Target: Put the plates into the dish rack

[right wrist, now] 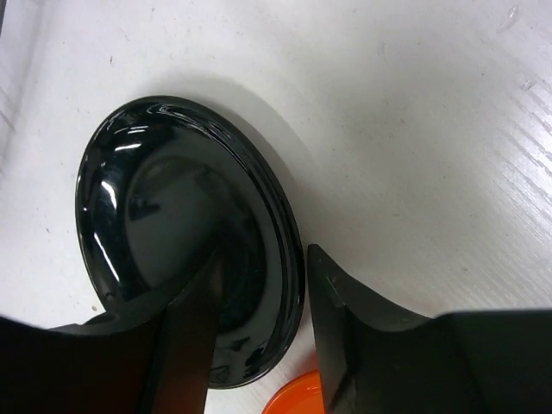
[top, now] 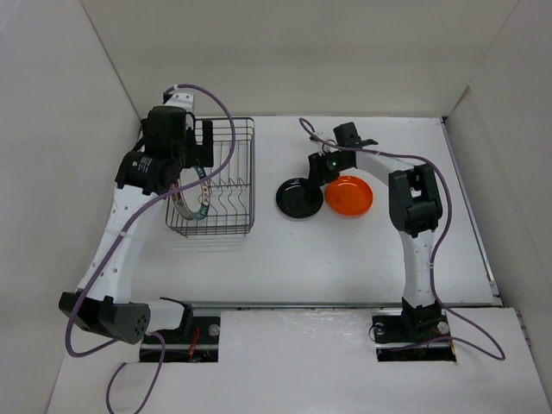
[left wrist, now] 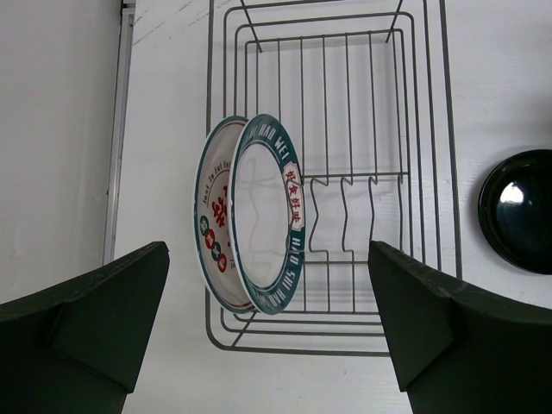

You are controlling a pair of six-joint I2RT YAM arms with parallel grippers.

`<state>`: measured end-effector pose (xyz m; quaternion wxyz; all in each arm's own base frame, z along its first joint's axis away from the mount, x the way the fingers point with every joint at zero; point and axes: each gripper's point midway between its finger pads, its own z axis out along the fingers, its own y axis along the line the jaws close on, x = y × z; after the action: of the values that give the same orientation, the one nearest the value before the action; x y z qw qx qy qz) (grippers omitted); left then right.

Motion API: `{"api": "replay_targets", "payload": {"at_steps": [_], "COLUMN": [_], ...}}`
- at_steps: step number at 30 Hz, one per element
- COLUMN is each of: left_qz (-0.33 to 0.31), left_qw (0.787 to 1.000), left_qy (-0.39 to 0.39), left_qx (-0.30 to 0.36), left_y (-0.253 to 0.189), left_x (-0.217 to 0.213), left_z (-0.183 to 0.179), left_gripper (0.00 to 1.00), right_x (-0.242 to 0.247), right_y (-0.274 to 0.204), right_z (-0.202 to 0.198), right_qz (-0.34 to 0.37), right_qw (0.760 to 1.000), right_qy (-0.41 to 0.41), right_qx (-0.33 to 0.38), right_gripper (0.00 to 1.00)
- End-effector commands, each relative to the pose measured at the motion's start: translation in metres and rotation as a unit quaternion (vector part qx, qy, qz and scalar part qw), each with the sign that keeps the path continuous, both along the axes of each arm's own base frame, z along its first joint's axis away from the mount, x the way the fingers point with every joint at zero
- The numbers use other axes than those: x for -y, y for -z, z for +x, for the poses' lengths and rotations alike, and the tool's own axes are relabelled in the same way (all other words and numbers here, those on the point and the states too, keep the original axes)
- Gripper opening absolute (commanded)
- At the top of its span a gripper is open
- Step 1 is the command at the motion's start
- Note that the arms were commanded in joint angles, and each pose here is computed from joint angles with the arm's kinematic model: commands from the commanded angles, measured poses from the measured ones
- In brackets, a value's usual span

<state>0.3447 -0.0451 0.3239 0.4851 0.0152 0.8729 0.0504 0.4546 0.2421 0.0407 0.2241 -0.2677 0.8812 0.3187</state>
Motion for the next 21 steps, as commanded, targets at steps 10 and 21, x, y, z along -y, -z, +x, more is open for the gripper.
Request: {"api": "replay_targets", "payload": {"at_steps": [10,21], "left_qz": [-0.011,-0.063], "left_qw": [1.000,0.991], "left_qy": [0.014,0.118], "left_qx": [0.018,0.027], "left_y": [-0.014,-0.020], "left_x": [0.005,0.049], "left_z": [-0.001,0.023], "left_gripper": [1.00,1.00], "right_x": [-0.004,-0.014], "right_y": [0.006,-0.118], "right_z": [-0.008,0.032], "right_qz": [-0.007,0.079], "right_qw": [0.999,0.985], "right_qy": [0.016,0.137], "right_qx": [-0.028,0.067], "right_gripper": [0.00,0.00]}}
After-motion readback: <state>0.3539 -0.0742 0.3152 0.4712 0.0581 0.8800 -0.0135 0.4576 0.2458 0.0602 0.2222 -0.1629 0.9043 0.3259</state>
